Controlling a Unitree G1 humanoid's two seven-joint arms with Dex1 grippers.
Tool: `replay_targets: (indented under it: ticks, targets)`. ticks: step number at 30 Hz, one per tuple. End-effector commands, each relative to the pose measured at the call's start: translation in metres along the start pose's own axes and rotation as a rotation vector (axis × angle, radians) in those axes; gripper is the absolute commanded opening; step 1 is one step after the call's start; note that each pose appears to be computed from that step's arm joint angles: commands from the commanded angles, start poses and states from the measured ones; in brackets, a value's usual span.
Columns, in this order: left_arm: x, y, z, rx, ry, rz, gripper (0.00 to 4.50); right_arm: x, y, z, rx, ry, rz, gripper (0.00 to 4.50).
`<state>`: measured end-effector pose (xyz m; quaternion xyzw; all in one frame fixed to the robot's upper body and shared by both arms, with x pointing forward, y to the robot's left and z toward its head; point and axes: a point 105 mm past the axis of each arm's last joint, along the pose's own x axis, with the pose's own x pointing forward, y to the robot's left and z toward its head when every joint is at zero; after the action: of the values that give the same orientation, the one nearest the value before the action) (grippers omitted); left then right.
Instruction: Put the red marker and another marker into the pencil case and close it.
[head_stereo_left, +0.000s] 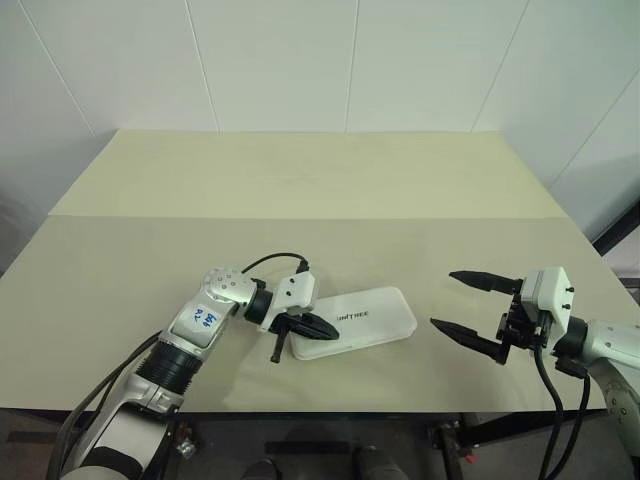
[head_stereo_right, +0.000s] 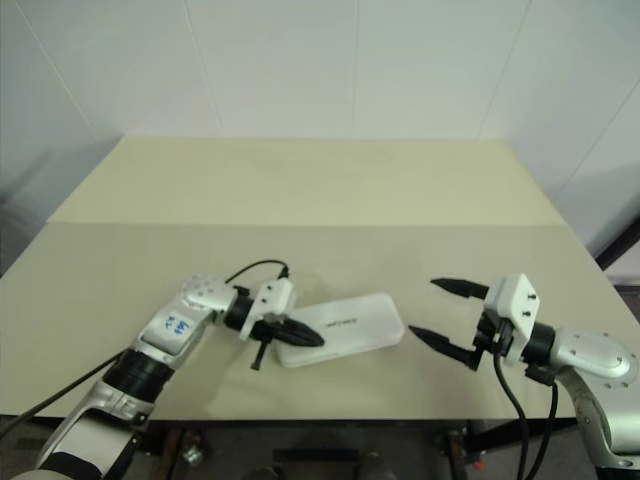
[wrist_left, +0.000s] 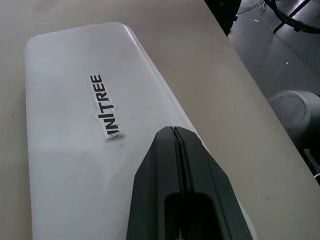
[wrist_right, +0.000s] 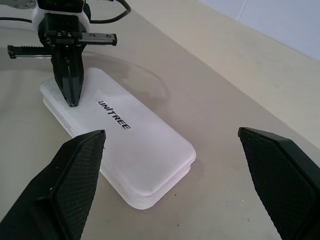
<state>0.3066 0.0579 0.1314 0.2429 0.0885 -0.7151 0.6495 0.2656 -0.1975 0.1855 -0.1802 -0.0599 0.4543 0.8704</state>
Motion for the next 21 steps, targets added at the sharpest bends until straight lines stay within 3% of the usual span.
replay_targets:
  ticks: [1,7,12,16,19,21]
  targets:
    - [0.001,0.0,0.003,0.017,0.043,0.008,0.03,-0.001,-0.001,0.013,-0.04,-0.046,-0.018,4.5]
    - [-0.001,0.002,0.008,0.001,0.004,0.049,0.03,0.004,0.0,0.012,-0.035,-0.058,-0.007,4.5]
    - [-0.016,0.006,0.038,0.008,-0.208,0.114,0.03,0.006,0.0,0.012,-0.031,-0.065,0.015,4.5]
    - [-0.031,0.005,0.048,0.016,-0.299,0.146,0.03,0.009,-0.002,0.01,-0.031,-0.065,0.028,4.5]
    - [-0.054,0.002,0.064,0.037,-0.459,0.183,0.03,0.013,-0.003,0.011,-0.029,-0.073,0.046,4.5]
    - [-0.07,0.0,0.061,0.032,-0.485,0.235,0.03,0.016,-0.004,0.01,-0.03,-0.078,0.059,4.5]
